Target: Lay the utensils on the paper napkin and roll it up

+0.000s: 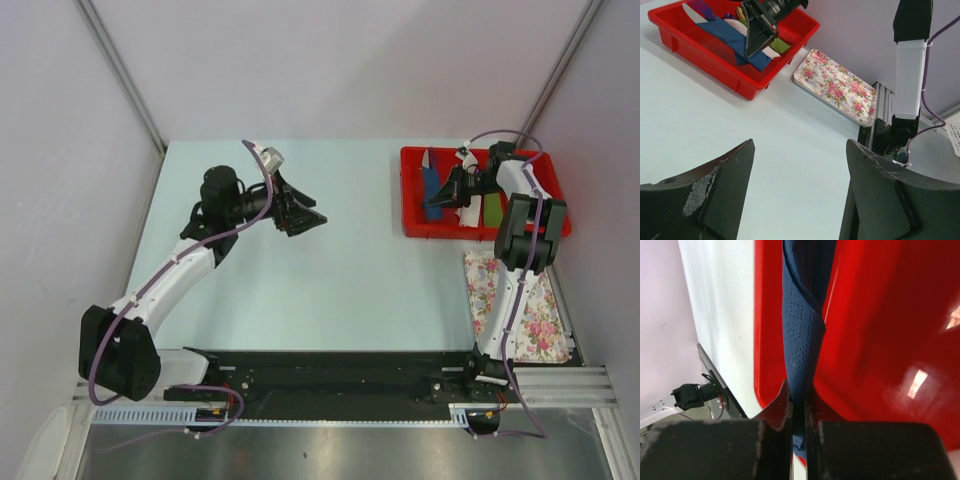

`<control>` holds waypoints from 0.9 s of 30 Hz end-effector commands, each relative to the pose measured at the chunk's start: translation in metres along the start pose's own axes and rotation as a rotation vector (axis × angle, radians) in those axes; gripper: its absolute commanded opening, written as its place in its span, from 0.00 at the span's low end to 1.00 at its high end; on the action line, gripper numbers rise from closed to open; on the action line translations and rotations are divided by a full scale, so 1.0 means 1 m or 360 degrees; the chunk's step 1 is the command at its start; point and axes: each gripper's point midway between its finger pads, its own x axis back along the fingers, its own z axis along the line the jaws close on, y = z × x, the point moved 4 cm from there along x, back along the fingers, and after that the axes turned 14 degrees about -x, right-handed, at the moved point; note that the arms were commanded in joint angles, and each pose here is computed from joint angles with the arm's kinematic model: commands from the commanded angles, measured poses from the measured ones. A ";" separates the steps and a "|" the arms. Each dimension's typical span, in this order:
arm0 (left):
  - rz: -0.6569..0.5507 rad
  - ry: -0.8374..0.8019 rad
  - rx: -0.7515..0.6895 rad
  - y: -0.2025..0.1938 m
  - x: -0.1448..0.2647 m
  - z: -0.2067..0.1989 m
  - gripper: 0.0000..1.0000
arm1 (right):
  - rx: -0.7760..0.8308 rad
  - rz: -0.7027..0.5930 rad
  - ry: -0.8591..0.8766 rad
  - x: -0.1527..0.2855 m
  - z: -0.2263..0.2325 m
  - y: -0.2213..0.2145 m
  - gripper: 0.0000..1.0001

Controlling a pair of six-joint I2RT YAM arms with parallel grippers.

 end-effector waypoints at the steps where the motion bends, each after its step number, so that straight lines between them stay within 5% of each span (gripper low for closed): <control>1: -0.0019 0.0002 -0.0062 0.014 -0.003 0.006 0.80 | 0.0037 0.0012 0.0160 -0.001 0.015 0.013 0.00; 7: 0.0043 0.0020 -0.0025 0.005 -0.007 0.014 1.00 | -0.0019 0.0073 0.0198 -0.018 -0.001 0.016 0.00; 27: 0.0156 0.0065 0.0035 -0.022 -0.010 0.029 1.00 | -0.0171 0.0182 0.0173 -0.051 -0.030 0.008 0.00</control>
